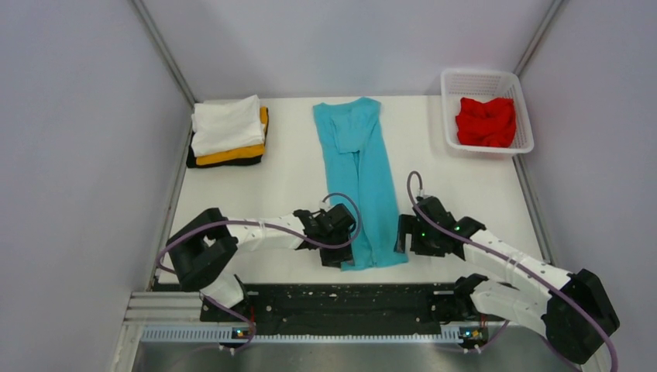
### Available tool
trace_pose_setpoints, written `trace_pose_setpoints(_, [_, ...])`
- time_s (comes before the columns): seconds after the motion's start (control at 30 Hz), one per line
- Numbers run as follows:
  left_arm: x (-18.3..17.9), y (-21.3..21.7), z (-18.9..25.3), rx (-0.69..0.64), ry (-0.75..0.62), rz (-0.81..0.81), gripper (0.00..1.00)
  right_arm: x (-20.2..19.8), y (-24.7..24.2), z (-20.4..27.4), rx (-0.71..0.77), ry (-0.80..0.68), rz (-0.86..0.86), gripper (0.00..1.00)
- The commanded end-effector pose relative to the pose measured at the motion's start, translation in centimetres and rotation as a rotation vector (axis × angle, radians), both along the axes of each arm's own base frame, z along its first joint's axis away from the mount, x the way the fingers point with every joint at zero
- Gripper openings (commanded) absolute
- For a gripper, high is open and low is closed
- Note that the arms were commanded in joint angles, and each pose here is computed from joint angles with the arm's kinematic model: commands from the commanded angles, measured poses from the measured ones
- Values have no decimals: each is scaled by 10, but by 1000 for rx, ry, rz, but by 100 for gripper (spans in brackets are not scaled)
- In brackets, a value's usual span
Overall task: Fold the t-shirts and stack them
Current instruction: Grab the bottom of the folded rectangular tshirt with both arms, then fold the folded rectangular tshirt in 1/3 of the way
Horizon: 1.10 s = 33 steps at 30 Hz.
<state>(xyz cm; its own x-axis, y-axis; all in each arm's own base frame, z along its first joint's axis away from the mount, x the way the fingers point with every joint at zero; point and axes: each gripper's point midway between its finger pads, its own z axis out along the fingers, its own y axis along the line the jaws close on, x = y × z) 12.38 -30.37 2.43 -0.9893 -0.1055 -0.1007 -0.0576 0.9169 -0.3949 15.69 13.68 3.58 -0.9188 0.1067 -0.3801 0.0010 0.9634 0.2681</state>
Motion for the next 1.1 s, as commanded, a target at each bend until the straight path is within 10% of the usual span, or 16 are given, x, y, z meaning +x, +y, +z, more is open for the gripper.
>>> trace_pose_setpoints(0.0, [-6,14,-14,92,22,55,42,1,1,-3,33,-19,-31,84])
trace_pose_setpoints(0.23, [-9,25,-18,133,33,88,6,-14,3,-16,68,31,-25,59])
trace_pose_setpoints(0.53, [-7,33,-15,160,18,115,0,-23,3,-28,70,80,-13,0])
trace_pose_setpoints(0.8, [-31,81,-15,310,37,200,0,-61,0,-18,88,187,-1,0])
trace_pose_setpoints(1.07, [-20,40,9,192,-30,106,0,-51,31,9,180,122,115,0])
